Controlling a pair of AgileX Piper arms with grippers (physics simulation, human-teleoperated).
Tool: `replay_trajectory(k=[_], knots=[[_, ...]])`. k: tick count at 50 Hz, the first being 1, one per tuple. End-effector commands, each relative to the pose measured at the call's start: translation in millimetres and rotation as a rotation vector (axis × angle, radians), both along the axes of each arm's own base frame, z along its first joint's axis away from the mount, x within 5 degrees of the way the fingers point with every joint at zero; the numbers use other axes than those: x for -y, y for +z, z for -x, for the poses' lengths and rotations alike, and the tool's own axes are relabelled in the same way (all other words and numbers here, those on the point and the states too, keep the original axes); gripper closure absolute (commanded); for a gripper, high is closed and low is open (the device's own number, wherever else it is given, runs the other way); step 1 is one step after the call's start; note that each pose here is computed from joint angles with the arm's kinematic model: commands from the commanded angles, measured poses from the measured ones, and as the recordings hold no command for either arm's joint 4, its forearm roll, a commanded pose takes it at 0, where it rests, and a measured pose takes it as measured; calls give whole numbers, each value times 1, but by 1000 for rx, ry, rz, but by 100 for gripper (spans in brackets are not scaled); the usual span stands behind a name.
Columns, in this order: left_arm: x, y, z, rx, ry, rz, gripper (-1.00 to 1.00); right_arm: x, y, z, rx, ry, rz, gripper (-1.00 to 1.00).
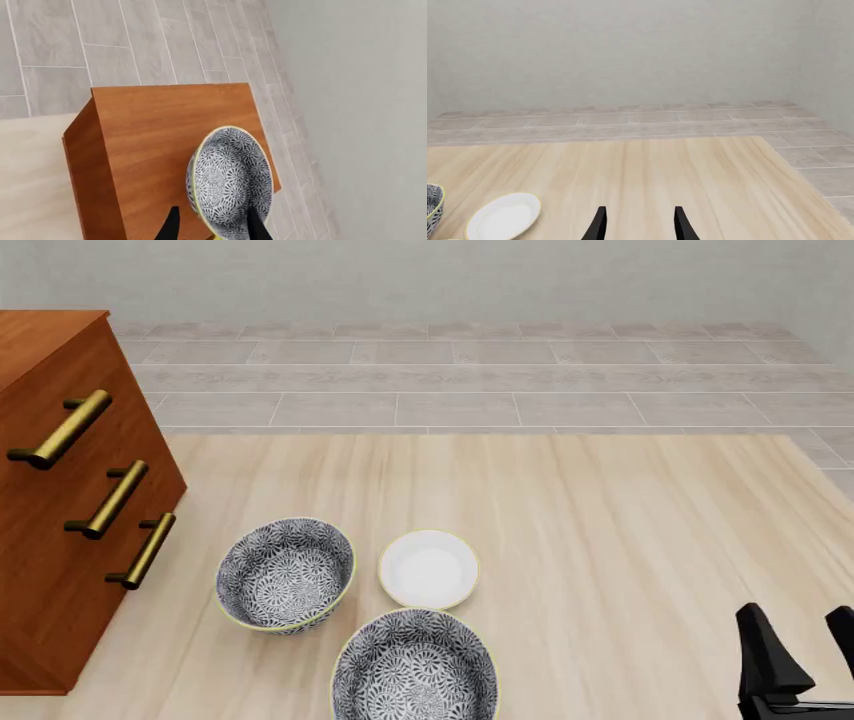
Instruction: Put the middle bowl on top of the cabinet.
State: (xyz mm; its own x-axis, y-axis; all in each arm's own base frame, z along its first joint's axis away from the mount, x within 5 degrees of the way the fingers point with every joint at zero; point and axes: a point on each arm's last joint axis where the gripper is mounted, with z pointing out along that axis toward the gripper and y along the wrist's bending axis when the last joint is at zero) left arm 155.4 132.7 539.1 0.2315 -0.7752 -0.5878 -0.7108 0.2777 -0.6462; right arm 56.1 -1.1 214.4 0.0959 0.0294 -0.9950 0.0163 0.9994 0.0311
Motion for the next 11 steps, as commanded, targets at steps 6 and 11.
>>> replay_trajectory(k=[6,11], knots=[[13,27,32,100,68,-70,-100,0,0,0,0,-1,-1,-100],[17,36,44,147,109,-101,-100,0,0,0,1,-2,-2,-100]])
